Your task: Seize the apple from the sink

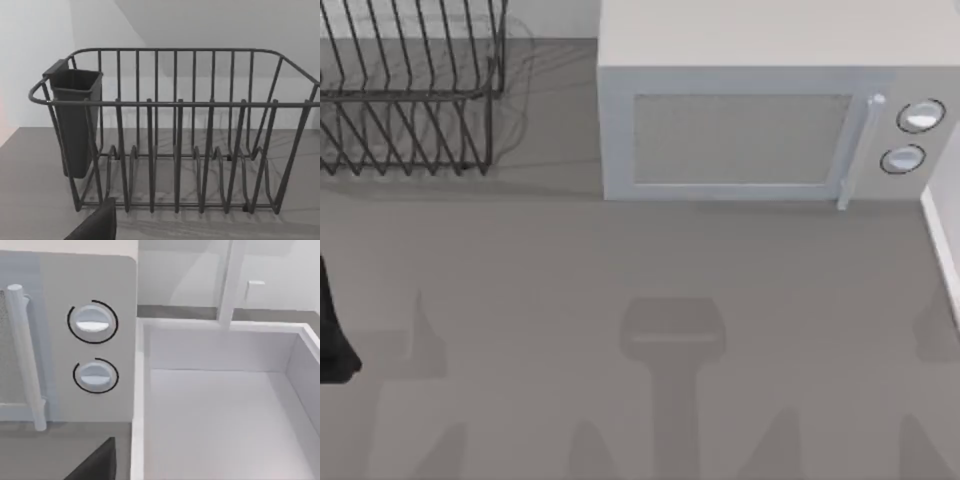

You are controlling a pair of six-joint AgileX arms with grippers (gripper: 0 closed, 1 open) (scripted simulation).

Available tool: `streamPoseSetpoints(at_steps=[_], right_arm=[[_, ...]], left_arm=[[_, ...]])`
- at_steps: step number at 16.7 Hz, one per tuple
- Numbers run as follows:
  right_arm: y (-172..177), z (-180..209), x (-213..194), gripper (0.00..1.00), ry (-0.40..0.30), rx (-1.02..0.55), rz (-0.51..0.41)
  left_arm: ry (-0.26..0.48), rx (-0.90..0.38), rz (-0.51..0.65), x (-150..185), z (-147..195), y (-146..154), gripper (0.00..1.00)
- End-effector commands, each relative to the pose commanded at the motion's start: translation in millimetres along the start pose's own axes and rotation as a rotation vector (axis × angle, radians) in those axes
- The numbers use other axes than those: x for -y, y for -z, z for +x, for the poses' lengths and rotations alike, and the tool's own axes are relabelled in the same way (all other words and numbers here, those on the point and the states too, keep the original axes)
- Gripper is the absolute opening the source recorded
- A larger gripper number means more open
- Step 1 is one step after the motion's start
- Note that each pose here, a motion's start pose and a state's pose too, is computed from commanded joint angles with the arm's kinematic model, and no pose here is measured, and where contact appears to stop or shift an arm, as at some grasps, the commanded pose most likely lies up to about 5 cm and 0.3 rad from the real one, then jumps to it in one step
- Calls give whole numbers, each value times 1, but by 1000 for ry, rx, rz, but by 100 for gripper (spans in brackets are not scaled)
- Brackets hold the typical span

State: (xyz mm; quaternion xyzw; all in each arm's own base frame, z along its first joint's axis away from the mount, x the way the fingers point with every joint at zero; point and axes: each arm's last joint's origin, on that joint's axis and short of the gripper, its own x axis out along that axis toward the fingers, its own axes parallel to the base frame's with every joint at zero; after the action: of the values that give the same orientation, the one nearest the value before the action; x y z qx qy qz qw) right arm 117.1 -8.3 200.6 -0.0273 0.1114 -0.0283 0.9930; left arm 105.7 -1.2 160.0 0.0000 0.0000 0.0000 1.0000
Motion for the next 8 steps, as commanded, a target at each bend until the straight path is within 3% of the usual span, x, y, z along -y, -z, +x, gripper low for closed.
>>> streamPoseSetpoints(at_steps=[4,8], right_arm=[[-39,28,12,100,38,-288,-42],[-64,84,34,100,47,-624,-64]], left_arm=[[0,0,0,0,0,0,100],[0,0,0,0,0,0,100]])
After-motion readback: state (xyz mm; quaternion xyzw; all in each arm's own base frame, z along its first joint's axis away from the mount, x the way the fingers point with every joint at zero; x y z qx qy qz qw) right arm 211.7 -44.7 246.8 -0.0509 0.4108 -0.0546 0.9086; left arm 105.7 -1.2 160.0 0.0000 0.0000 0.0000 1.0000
